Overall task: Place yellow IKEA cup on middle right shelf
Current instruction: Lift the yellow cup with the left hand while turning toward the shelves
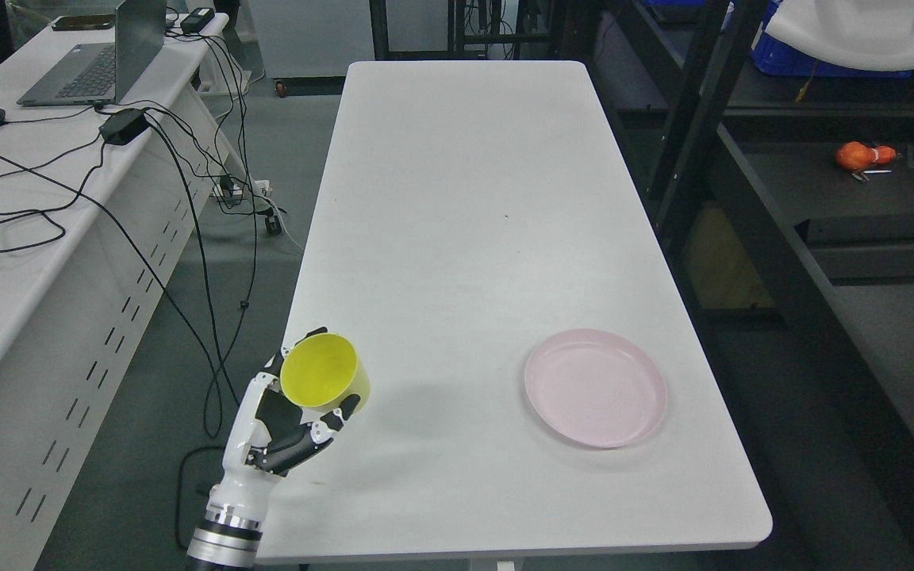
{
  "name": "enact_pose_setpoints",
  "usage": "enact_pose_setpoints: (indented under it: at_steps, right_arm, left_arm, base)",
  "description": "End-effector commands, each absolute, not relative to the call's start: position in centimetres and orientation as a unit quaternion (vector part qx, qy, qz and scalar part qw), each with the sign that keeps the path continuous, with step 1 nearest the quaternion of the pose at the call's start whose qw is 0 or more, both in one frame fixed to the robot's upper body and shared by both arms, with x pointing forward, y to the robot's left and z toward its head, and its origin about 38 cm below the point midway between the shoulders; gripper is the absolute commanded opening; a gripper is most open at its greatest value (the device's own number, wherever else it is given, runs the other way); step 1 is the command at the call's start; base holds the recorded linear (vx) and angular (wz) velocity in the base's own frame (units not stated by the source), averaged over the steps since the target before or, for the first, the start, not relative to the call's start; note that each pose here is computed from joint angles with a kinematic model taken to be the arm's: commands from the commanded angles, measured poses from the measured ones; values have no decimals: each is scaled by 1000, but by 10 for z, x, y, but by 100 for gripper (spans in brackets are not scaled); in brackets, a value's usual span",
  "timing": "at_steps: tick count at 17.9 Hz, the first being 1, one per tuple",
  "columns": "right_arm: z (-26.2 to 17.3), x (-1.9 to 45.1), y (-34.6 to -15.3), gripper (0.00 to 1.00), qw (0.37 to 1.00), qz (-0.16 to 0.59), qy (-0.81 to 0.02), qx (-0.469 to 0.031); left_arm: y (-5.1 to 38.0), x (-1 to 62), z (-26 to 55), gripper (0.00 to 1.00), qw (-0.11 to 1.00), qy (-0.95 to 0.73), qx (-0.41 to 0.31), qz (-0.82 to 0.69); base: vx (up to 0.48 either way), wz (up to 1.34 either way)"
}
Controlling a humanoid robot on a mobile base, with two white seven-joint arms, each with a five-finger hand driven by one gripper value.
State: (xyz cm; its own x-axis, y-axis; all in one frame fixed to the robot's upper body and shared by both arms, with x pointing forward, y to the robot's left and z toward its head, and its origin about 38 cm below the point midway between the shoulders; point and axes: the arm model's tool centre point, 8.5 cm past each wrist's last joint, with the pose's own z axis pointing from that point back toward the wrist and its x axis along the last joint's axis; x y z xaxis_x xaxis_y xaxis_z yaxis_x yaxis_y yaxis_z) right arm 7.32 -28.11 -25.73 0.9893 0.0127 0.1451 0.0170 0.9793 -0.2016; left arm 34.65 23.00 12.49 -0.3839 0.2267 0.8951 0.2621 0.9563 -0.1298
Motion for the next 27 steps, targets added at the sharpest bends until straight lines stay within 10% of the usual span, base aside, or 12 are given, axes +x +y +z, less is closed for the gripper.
enact_pose_setpoints:
  at_steps: [1, 27]
  right_arm:
    - [-257, 64, -291, 99, 992, -4, -66, -108]
    - [-257, 64, -291, 99, 992, -4, -66, -108]
  left_arm:
    - [245, 330, 147, 0, 499, -856, -131, -17]
    - [229, 324, 142, 0, 494, -857, -149, -25]
  base:
    - [-147, -79]
    - [-257, -302]
